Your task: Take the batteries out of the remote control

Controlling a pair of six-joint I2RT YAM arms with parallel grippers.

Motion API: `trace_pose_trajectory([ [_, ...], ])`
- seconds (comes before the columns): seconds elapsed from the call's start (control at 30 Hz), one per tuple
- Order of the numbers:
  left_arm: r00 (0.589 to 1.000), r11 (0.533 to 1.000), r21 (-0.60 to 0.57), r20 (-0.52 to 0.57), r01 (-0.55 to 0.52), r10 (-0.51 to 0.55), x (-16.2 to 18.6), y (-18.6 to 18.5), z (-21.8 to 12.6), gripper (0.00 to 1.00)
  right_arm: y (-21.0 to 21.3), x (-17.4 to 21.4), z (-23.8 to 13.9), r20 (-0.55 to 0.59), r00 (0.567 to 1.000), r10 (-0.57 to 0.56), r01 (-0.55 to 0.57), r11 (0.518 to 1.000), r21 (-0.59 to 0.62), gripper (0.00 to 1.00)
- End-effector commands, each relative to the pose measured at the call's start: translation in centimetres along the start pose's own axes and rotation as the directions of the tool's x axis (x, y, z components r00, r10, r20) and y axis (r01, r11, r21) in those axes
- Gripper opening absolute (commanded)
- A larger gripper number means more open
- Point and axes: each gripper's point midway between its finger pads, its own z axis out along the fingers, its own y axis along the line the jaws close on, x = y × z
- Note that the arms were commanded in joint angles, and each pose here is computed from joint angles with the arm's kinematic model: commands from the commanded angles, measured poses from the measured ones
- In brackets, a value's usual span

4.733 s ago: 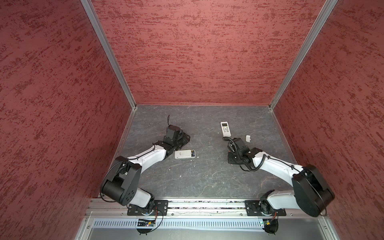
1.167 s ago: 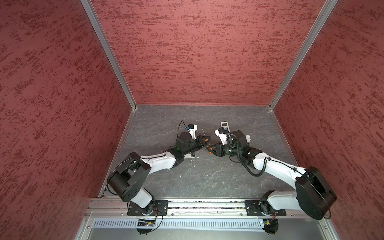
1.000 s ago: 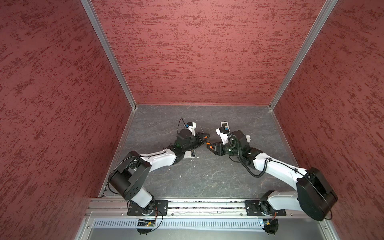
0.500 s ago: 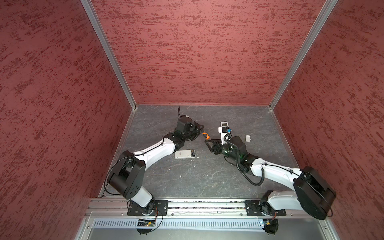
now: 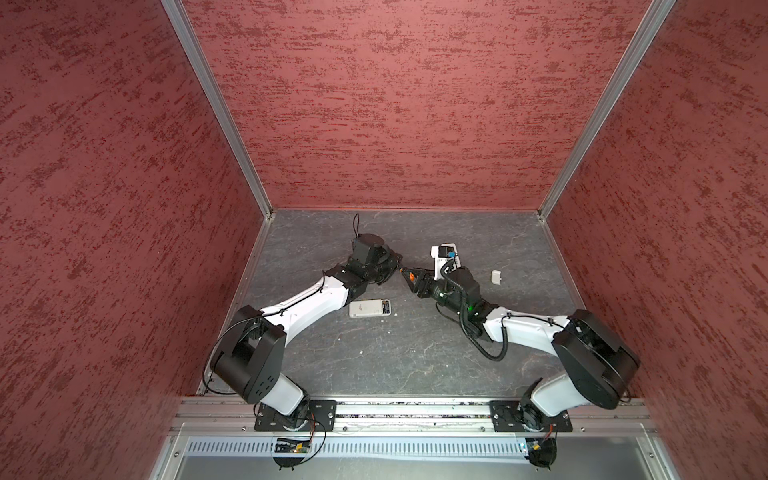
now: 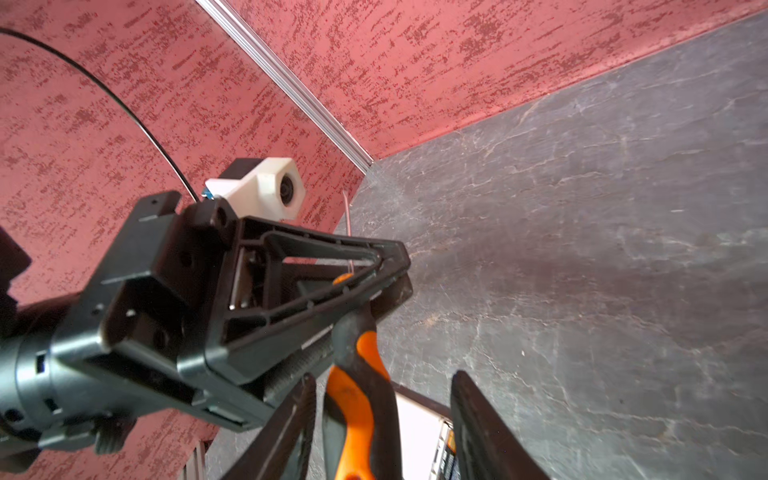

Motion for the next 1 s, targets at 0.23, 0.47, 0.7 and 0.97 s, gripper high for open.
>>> trace_pose_trajectory([
  [0.23,1.000,1.000,0.029,0.017,-0.001,0.001,0.0,-1.0,-0.3,0.00,2.2,-1.9,1.9,0.031,0.999,0.042,-0.040,0.997,-0.067,0.41],
  [0.47,1.000,0.999,0.045,0.030,-0.006,0.005,0.0,-1.2,-0.1,0.00,1.9,-1.4,2.5,0.010,0.998,0.063,-0.062,0.996,-0.062,0.39],
  [0.7,0.999,0.998,0.052,0.039,-0.019,0.017,0.0,-1.4,-0.1,0.00,1.7,-1.1,2.8,0.002,0.996,0.091,-0.091,0.994,-0.064,0.41],
  [0.97,1.000,0.998,0.054,-0.005,-0.016,0.016,1.3,-1.0,0.6,0.00,1.6,-1.2,3.2,0.008,0.995,0.104,-0.103,0.992,-0.068,0.36],
])
